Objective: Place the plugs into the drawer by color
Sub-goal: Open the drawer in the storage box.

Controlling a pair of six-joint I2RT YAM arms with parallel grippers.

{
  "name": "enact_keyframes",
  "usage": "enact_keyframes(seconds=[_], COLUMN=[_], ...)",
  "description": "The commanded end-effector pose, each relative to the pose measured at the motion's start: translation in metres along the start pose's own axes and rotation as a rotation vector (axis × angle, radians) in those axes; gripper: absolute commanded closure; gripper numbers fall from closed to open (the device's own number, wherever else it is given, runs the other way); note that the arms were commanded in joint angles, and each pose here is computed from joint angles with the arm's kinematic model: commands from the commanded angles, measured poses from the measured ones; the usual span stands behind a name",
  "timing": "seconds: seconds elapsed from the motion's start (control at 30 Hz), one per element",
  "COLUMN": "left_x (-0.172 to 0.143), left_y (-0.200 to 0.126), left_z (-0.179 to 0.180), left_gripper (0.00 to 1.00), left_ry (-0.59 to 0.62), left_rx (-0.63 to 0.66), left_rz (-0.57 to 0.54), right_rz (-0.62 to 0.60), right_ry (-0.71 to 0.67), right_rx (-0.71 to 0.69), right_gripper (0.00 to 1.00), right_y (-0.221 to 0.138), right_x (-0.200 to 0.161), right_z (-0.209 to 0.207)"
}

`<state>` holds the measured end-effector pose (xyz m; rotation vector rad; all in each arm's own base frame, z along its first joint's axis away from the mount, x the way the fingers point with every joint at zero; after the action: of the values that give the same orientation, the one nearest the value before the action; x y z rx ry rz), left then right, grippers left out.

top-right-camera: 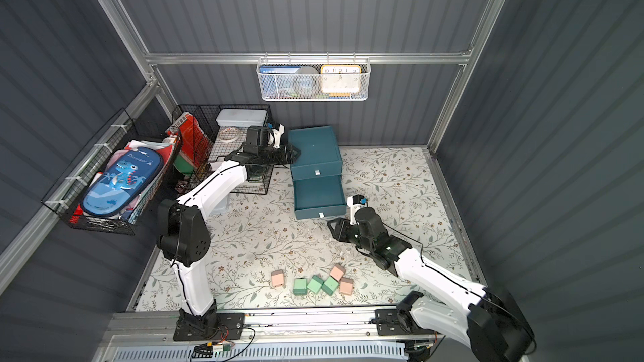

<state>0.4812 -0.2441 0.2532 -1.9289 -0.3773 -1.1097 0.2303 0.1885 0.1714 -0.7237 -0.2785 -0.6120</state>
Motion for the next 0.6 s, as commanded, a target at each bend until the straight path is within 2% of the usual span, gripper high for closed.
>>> enact_keyframes(seconds=[0.0, 0.1, 0.2, 0.43, 0.57], left_x=[0.007, 0.013, 0.010, -0.004, -0.009], left_y=[-0.027, -0.044, -0.053, -0.046, -0.043], left_z=[-0.016, -0.021, -0.023, -0.019, -0.019], left_gripper=[0.29, 0.26, 0.24, 0.23, 0.23], left_ry=[-0.002, 0.004, 0.012, 0.020, 0.021], left_rx=[-0.020, -0.015, -0.009, -0.006, -0.012], left_rz=[0.018, -0.006, -0.013, 0.018, 0.027], right_rz=[0.114, 0.154, 0.211, 0.317, 0.335], right_ry=[-0.100, -0.171, -0.211, -0.263, -0.322], right_rx=[-0.268, -0.365, -0.405, -0.400, -0.452], right_gripper=[0.55, 0.54, 0.53, 0.47, 0.44], right_y=[-0.030, -0.047, -0.049, -0.030, -0.024], right_x=[-0.029, -0.045, -0.064, -0.101, -0.110], right_z=[-0.042, -0.053, -0.056, -0.046, -0.048])
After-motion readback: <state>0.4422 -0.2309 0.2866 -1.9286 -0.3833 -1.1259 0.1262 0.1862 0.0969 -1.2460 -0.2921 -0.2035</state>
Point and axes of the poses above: each gripper's point midway between its finger pads, its own y axis out along the fingers, its own z axis along the line the jaws close on, x = y × z, the point moved 4 cm from there along -y, back along the fingers, and after that the axes turned 12 degrees about y, right-handed, at the moved point
